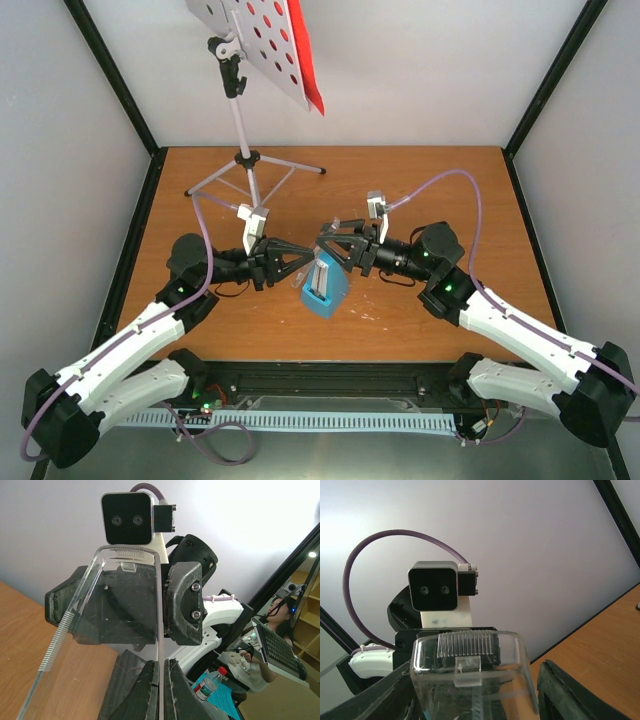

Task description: Pack up the instrument practice props

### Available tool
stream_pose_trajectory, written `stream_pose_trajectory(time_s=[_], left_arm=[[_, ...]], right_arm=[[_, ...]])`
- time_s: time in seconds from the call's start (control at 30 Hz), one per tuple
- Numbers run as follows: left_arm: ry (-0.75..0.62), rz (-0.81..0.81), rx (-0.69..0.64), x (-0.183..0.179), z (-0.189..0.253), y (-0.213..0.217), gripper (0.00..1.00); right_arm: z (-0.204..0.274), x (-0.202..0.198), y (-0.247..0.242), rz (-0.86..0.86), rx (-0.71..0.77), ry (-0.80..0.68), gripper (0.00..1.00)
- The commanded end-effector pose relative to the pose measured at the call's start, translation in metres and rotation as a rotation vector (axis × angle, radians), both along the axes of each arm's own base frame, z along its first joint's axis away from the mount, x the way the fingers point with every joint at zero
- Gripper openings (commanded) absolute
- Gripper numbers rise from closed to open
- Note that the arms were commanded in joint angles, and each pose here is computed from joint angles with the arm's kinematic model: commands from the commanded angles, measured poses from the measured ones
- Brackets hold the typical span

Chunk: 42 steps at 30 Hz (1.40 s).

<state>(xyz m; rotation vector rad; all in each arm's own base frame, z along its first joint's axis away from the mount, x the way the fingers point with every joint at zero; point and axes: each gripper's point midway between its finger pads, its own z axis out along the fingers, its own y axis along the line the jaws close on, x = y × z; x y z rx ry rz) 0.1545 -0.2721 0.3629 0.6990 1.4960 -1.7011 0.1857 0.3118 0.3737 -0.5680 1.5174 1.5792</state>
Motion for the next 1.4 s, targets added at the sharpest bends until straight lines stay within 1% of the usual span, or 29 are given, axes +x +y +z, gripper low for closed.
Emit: stream_pose_trajectory(time_s=[0.0, 0.13, 0.23, 0.27, 0.3, 0.33, 0.37, 0.43, 0.47, 0.5, 0.53, 0.57, 0.63, 0.67, 0.8, 0.9, 1.0, 1.07, 1.2, 1.37], left_arm=[[-0.049, -0.005, -0.045, -0.004, 0.02, 0.002, 0.0], [-0.044, -0.007, -0.043, -0.003, 0.018, 0.001, 0.0], [-0.02, 0.023, -0.035, 0.002, 0.011, 0.001, 0.0], [-0.007, 0.038, -0.033, 0.005, 0.008, 0.001, 0.03], [0.008, 0.054, -0.028, 0.008, 0.003, 0.002, 0.09], [0.022, 0.07, -0.02, 0.011, -0.002, 0.002, 0.21], [0.038, 0.089, -0.007, 0.014, -0.009, 0.002, 0.34], [0.081, 0.16, 0.026, 0.025, -0.027, 0.006, 0.67], [0.101, 0.188, 0.043, 0.028, -0.037, 0.008, 0.8], [0.113, 0.207, 0.056, 0.03, -0.046, 0.009, 0.89], [0.126, 0.222, 0.071, 0.032, -0.056, 0.011, 0.95], [0.142, 0.24, 0.088, 0.034, -0.067, 0.012, 0.99], [0.186, 0.283, 0.139, 0.041, -0.095, 0.014, 1.0], [0.226, 0.31, 0.185, 0.046, -0.114, 0.015, 1.0], [0.335, 0.398, 0.356, 0.062, -0.178, 0.02, 0.99], [0.371, 0.422, 0.397, 0.065, -0.202, 0.023, 0.99], [0.345, 0.412, 0.397, 0.064, -0.208, 0.023, 0.99], [0.305, 0.428, 0.424, 0.065, -0.215, 0.025, 0.99], [0.258, 0.433, 0.485, 0.063, -0.236, 0.03, 0.99], [0.155, 0.36, 0.479, 0.053, -0.243, 0.024, 0.99]], right_arm=[[0.008, -0.013, 0.004, 0.056, 0.015, -0.04, 0.61], [0.009, -0.014, 0.005, 0.066, 0.015, -0.048, 0.6], [0.008, -0.015, 0.005, 0.07, 0.008, -0.057, 0.5], [0.008, -0.014, 0.004, 0.057, 0.004, -0.061, 0.48], [0.007, -0.014, 0.003, 0.048, -0.002, -0.065, 0.48], [0.006, -0.013, 0.001, 0.032, -0.013, -0.071, 0.48], [0.005, -0.012, -0.001, 0.014, -0.026, -0.077, 0.48], [-0.002, -0.008, -0.006, -0.03, -0.066, -0.08, 0.48], [-0.007, -0.005, -0.008, -0.054, -0.098, -0.074, 0.48], [-0.011, -0.004, -0.013, -0.082, -0.133, -0.086, 0.48], [-0.021, -0.001, -0.015, -0.104, -0.179, -0.07, 0.48], [-0.03, 0.001, -0.019, -0.128, -0.223, -0.066, 0.48], [-0.051, 0.002, -0.03, -0.174, -0.316, -0.056, 0.48], [-0.063, 0.003, -0.035, -0.194, -0.362, -0.042, 0.48], [-0.115, 0.006, -0.057, -0.268, -0.524, 0.061, 0.48], [-0.153, 0.008, -0.069, -0.313, -0.628, 0.161, 0.48], [-0.187, 0.013, -0.078, -0.366, -0.696, 0.255, 0.48], [-0.204, 0.015, -0.079, -0.379, -0.718, 0.294, 0.48], [-0.221, 0.018, -0.076, -0.388, -0.724, 0.334, 0.48], [-0.236, 0.025, -0.08, -0.431, -0.752, 0.358, 0.5]])
